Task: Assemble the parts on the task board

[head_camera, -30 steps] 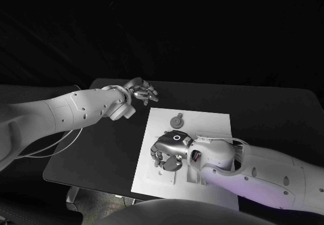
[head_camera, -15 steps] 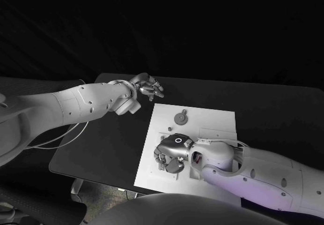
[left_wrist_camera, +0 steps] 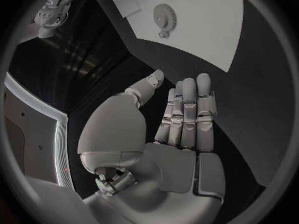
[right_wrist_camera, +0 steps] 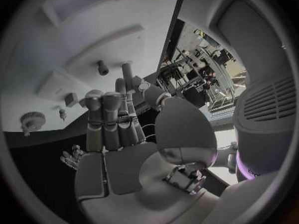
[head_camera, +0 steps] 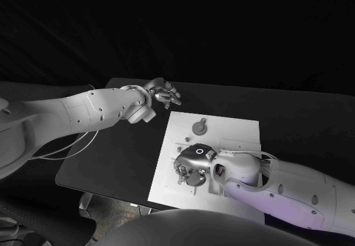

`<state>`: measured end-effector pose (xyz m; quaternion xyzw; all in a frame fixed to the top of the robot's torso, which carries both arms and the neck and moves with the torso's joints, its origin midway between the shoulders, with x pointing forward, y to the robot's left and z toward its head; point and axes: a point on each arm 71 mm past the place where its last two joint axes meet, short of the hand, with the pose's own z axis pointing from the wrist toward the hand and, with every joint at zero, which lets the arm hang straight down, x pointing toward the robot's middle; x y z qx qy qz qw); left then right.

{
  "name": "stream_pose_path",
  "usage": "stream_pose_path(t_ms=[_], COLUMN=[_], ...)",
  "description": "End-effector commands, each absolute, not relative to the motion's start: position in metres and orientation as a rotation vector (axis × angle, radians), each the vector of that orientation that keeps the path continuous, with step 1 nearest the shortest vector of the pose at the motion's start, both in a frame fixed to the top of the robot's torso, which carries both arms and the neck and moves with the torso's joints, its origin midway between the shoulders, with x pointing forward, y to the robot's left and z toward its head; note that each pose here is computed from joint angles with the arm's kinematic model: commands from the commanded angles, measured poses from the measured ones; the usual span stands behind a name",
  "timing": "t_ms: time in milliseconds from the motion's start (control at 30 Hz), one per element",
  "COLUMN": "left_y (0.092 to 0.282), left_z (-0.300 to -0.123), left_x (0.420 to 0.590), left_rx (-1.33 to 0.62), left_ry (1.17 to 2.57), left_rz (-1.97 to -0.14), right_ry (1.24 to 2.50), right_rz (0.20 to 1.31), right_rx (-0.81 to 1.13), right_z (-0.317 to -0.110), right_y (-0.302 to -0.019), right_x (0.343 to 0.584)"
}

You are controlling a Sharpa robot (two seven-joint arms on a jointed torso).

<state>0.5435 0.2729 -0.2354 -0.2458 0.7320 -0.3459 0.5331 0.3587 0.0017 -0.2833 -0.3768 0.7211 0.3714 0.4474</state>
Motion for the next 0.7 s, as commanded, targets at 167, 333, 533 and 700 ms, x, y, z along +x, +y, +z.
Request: stream_pose_path(t_ms=[167,333,533,700], left_y=[0.2698,0.2699,0.2685,0.2683], left_z=[-0.2348,-0.2348,-0.2348,-0.2349], left_x=[0.5433,0.5431,0.5431,0.5428], left_rx=[-0.575,-0.575,-0.574,-0.573], left_ry=[1.753,1.753,1.755,1.757], left_rz=[-0.840,-0.840,-0.844,-0.844], right_ry=[1.801,1.806,1.805,1.808], right_rz=[0.910,0.908,0.906,0.901], right_rx=[-0.975,-0.976,-0.981,-0.985], right_z=[-0.2857,-0.2868,-0.2881,-0.2891], right_y=[0.0032,0.0035,0.0057,0.0060], right_x=[0.3567,0.3575,0.3565,0.3566])
